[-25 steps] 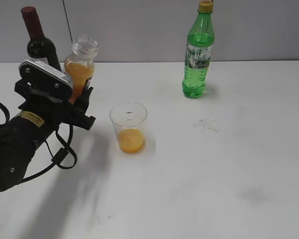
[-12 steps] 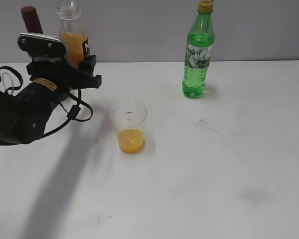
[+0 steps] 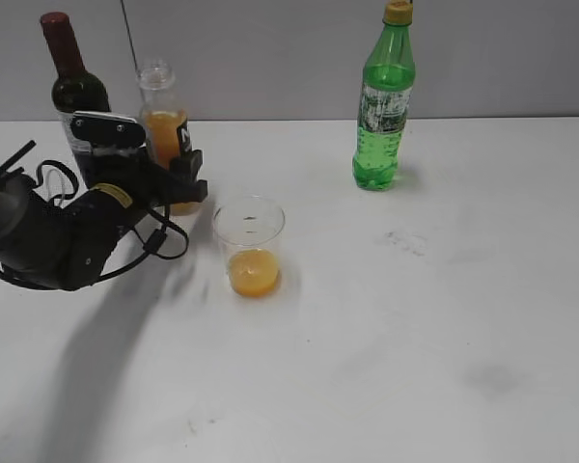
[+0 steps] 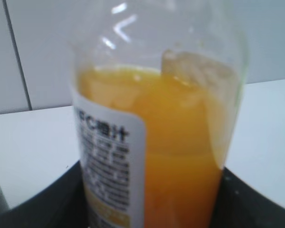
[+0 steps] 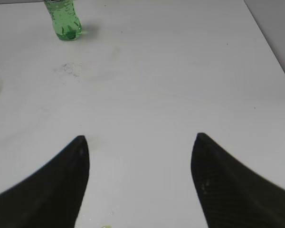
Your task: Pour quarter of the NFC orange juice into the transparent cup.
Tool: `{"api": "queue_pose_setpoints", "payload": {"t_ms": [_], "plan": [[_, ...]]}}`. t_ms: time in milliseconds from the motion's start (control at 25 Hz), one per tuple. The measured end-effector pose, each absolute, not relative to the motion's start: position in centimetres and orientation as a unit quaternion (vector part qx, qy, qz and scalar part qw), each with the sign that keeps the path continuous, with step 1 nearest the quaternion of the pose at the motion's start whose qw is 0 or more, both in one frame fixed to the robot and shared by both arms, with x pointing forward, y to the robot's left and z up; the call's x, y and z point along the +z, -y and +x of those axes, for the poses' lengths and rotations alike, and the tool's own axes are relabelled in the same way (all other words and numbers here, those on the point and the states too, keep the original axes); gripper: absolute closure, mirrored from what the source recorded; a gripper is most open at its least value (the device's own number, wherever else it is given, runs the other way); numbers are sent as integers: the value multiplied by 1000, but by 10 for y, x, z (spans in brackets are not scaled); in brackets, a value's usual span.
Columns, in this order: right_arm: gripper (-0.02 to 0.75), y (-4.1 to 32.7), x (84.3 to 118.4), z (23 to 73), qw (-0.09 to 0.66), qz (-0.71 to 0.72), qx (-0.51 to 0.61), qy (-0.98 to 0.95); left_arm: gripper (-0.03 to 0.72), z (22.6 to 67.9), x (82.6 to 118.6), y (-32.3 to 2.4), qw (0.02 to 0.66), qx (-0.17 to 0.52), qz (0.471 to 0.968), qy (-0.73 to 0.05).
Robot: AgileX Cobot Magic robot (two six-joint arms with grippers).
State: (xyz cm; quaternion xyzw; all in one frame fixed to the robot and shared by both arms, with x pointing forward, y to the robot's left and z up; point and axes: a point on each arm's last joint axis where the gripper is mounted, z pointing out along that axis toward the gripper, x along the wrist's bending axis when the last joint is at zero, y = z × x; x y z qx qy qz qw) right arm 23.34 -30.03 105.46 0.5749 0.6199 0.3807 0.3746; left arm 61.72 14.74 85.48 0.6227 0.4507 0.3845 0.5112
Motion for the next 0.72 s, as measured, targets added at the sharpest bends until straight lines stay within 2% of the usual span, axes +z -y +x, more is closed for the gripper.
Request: {"api": "queue_pose_setpoints", "payload": {"t_ms": [520, 560, 640, 720], "plan": [[220, 300, 1055, 233, 375, 575, 381, -620, 211, 620, 843, -133, 537, 350, 651, -406], [220, 300, 1055, 233, 375, 575, 381, -620, 190, 620, 843, -133, 538, 349, 652, -405], [220, 300, 1055, 233, 375, 575, 381, -620, 84, 621, 846, -132, 543, 351, 650, -399], [220, 300, 1055, 233, 375, 575, 381, -620, 35, 621, 852, -131, 548, 353, 647, -395]]}}
